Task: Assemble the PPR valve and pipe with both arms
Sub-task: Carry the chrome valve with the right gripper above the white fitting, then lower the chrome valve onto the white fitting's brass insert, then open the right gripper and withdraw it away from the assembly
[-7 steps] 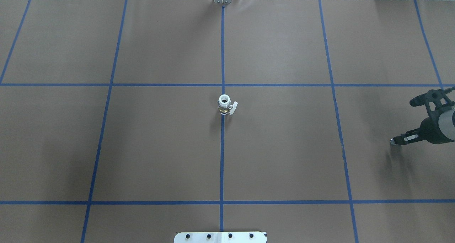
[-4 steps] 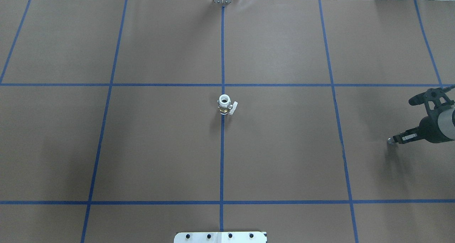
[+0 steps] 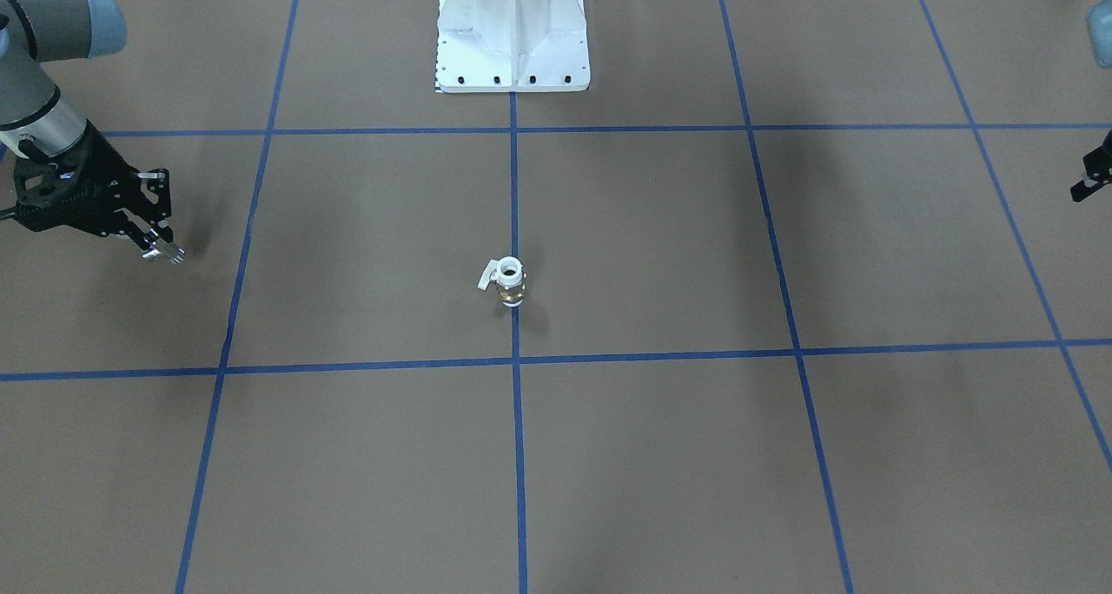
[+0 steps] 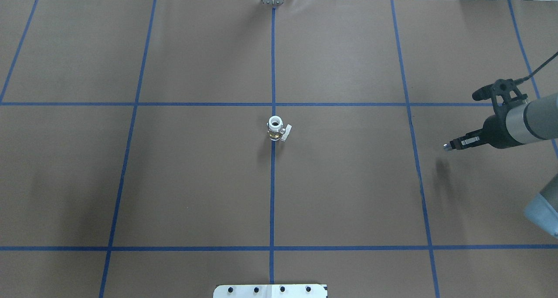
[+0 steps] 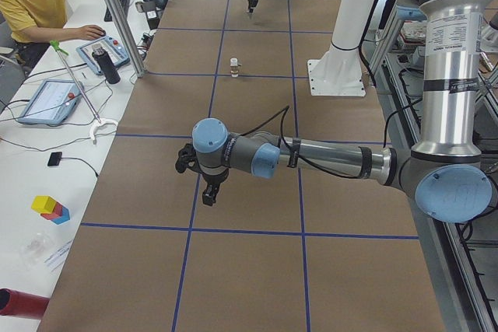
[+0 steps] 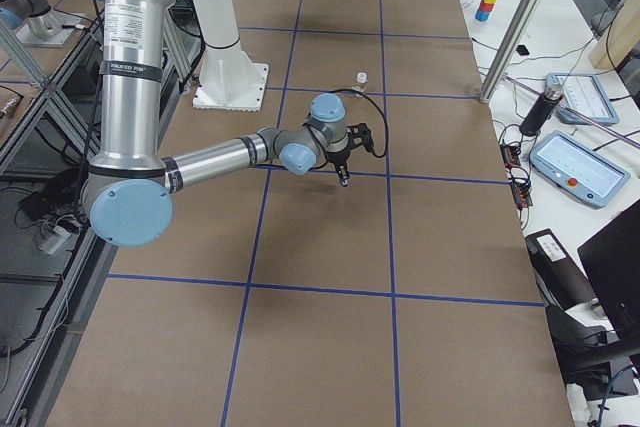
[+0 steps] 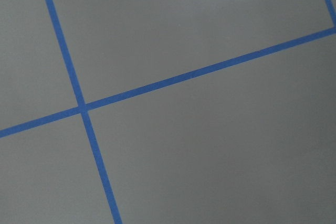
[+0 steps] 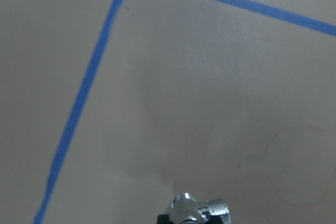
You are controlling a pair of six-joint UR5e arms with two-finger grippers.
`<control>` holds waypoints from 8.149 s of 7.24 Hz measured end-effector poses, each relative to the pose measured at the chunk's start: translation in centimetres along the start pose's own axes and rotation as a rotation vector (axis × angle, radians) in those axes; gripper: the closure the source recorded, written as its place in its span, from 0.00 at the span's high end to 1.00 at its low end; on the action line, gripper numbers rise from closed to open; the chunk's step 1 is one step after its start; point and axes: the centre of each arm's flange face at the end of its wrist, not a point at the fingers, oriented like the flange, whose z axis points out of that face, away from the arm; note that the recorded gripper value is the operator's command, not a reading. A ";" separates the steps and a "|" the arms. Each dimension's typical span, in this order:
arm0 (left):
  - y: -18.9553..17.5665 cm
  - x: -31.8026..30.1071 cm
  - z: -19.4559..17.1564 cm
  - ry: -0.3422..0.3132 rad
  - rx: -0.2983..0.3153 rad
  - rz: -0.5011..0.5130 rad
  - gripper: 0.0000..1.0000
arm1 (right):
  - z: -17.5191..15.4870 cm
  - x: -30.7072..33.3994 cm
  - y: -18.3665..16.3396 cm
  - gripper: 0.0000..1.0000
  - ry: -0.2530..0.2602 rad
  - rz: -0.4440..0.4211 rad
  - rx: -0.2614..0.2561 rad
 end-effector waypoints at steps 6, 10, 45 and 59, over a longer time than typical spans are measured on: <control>10.2 -8.2 0.7 -0.175 -0.033 -0.103 1.00 | -6.5 -21.3 -14.9 0.00 -0.015 0.185 -0.022; 11.0 -7.9 0.5 -0.172 -0.002 -0.105 1.00 | -5.4 -34.0 -19.9 0.00 0.034 0.299 -0.032; 10.7 -7.6 0.5 -0.170 -0.001 -0.100 1.00 | -1.1 -40.0 -19.3 0.99 0.159 0.299 -0.062; 9.9 -2.2 -3.3 -0.109 -0.071 -0.174 1.00 | -10.0 31.9 0.7 0.99 0.201 -0.023 -0.188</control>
